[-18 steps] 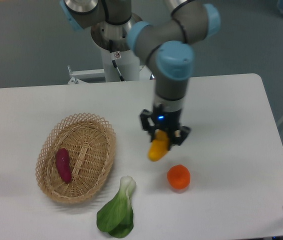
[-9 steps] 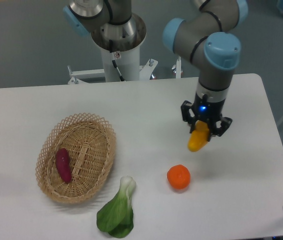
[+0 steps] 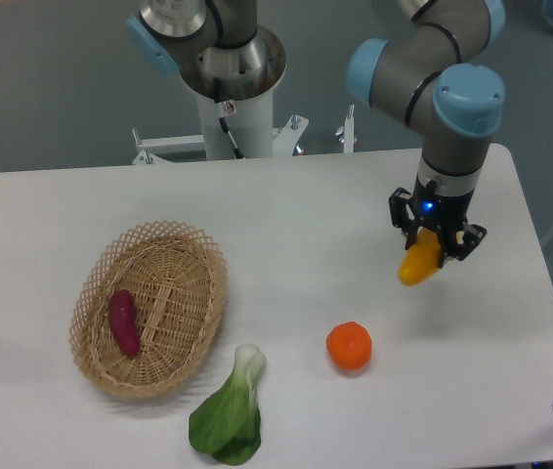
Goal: Pick up the mango from the basket
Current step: 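Carry the held mango away from the basket, past the orange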
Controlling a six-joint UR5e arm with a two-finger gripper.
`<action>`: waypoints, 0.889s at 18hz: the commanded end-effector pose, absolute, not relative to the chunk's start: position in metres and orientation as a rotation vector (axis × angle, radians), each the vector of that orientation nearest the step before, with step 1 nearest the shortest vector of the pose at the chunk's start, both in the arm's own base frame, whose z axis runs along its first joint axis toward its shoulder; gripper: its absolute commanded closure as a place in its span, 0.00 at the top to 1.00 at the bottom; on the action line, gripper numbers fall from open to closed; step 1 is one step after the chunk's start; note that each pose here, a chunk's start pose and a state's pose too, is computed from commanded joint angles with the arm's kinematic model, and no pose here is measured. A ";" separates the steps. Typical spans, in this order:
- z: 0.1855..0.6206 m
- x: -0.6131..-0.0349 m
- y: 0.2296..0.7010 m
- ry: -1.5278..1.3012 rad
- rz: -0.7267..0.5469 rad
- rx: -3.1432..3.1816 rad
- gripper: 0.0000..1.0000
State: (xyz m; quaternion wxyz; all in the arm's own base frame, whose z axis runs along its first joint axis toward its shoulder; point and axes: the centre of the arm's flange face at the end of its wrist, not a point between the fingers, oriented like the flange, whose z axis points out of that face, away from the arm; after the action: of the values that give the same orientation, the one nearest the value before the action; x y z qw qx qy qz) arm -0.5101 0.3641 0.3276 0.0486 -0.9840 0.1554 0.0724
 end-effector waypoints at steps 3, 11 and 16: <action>0.332 -0.516 0.356 0.462 0.235 -3.003 0.33; 0.342 -0.518 0.354 0.470 0.224 -3.027 0.33; 0.337 -0.517 0.355 0.470 0.216 -3.032 0.33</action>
State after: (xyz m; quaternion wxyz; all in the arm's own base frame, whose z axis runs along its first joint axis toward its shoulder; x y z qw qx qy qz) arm -0.5167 0.3547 0.3369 0.0329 -0.9852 0.1528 0.0702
